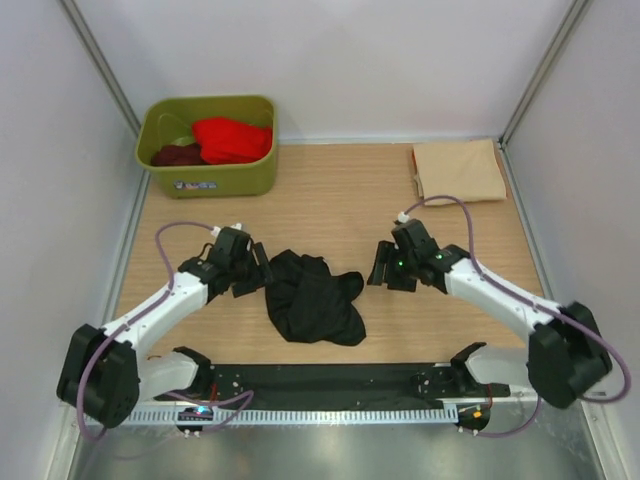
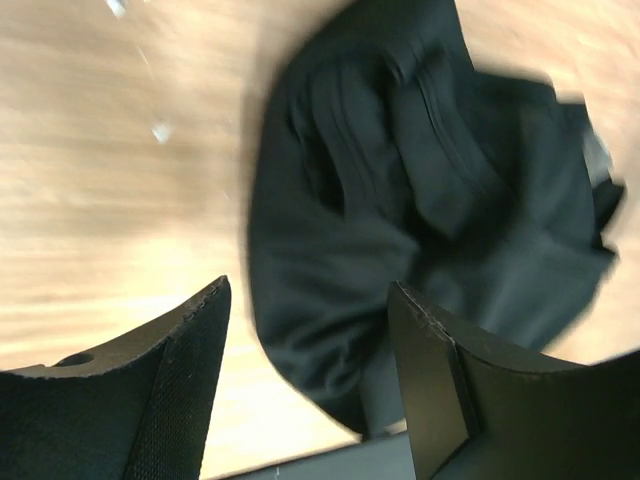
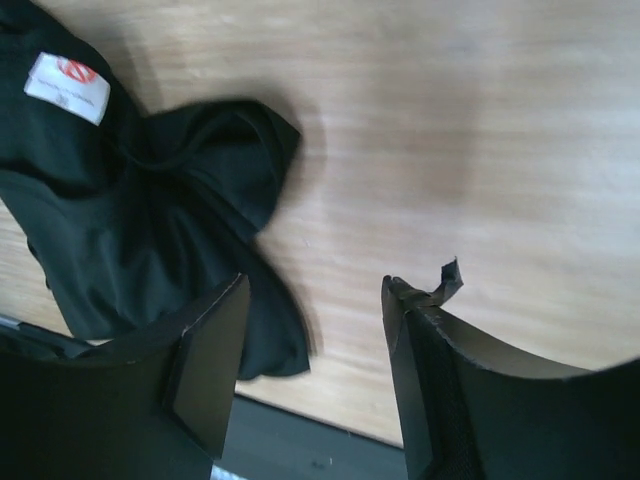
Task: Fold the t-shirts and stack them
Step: Move the tshirt to the center of the board, then flatten the tshirt out
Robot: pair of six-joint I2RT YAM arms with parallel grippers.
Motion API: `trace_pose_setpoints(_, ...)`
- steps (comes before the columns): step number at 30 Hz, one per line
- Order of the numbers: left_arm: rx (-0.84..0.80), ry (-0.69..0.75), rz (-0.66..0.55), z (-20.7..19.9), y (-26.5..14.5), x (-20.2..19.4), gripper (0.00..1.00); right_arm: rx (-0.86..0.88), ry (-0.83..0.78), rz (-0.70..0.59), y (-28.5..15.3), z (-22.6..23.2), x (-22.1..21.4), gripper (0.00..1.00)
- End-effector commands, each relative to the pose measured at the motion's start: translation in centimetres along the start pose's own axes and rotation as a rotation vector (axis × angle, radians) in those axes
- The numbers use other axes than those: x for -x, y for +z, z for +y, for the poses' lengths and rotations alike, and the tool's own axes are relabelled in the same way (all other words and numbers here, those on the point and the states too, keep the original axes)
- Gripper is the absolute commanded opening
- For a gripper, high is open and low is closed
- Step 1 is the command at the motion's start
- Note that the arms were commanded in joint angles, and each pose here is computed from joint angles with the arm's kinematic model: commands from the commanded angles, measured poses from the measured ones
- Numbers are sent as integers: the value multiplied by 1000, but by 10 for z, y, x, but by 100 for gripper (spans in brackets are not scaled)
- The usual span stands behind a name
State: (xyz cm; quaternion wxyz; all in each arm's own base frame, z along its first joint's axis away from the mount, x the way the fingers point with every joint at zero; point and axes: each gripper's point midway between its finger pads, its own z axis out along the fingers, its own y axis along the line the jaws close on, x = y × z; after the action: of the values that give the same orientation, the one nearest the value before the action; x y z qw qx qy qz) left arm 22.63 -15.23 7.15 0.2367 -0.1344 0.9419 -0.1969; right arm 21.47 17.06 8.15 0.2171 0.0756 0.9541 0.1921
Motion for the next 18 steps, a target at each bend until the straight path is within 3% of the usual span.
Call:
trace_pose_setpoints(1, 43, 4, -145, -6, 4, 44, 65, 125, -110, -129, 23, 52, 53, 61)
trace_pose_setpoints(8, 65, -44, -111, 0, 29, 37, 58, 113, -122, -13, 82, 51, 40, 58)
trace_pose_setpoints(11, 26, -62, -117, -8, 35, 39, 52, 110, -117, 11, 96, 49, 32, 47)
trace_pose_setpoints(12, 10, -67, -128, -11, 36, 42, 47, 94, -115, 6, 96, 47, 34, 40)
trace_pose_setpoints(13, -1, -78, -140, -13, 37, 45, 38, 44, -119, -19, 94, 41, 41, 25)
trace_pose_setpoints(14, -28, -82, -165, -21, 37, 53, 26, 20, -129, -54, 86, 41, 52, 19)
trace_pose_setpoints(15, -37, -86, -169, -26, 35, 58, 5, -32, -138, -95, 79, 36, 64, 15)
trace_pose_setpoints(16, -45, -82, -169, -32, 31, 64, 0, -70, -143, -126, 59, 43, 84, 3)
trace_pose_setpoints(17, -96, -56, -218, -59, 12, 91, 0, -138, -166, -200, 42, 39, 106, 1)
trace_pose_setpoints(18, -79, -41, -209, -61, 1, 94, 0, -130, -175, -272, 14, 50, 126, 1)
